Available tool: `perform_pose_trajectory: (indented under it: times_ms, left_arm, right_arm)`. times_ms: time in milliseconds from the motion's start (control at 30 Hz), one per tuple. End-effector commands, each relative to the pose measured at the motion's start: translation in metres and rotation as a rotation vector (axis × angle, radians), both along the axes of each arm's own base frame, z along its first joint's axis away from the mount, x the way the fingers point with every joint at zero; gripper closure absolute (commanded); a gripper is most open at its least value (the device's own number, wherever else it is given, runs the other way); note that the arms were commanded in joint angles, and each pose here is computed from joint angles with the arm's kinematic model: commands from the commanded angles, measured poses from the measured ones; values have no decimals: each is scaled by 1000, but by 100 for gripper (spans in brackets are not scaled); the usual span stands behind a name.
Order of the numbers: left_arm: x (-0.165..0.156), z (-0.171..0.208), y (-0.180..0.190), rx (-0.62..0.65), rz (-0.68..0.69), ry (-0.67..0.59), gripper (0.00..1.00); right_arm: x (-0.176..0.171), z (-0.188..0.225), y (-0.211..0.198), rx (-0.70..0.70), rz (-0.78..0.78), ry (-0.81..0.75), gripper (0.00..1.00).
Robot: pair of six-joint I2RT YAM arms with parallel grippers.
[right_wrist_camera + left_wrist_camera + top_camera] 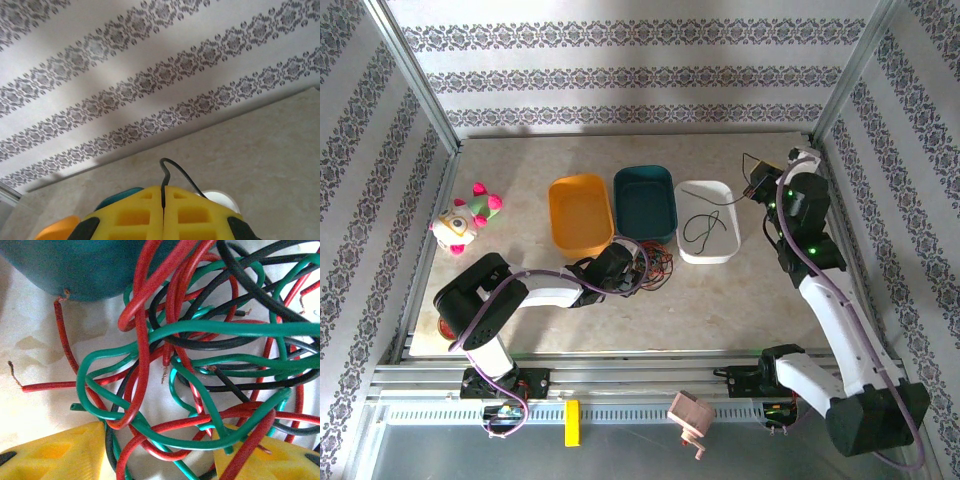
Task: Untangle the cables
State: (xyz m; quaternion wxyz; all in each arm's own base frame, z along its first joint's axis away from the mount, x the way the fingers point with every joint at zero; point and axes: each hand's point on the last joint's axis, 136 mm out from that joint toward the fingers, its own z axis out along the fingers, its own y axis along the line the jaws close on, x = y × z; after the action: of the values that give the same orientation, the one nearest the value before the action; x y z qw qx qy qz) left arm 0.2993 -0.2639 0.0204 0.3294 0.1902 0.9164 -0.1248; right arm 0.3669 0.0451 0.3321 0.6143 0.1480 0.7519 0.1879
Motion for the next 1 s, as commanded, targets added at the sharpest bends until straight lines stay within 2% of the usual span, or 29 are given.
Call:
perform_pose_trajectory:
  times_ms: [0, 333, 500, 800, 967]
  left_arm:
    - [-24, -32, 31, 131, 12, 114, 41]
    - [-23, -28, 27, 121, 4, 109, 39]
    - [-24, -29, 27, 123, -3, 114, 39]
    - [-24, -25, 24, 117, -16, 115, 39]
    - [-23, -23, 23, 111, -19, 110, 39]
  right_arm:
    - [9, -26, -4, -19, -28, 47, 100]
    - [10, -149, 33, -120, 35, 374, 100]
    - [5, -202, 54, -80, 122, 566, 100]
    - [17, -256, 70, -44, 178, 775, 100]
    - [32, -256, 69, -61, 163, 781, 99]
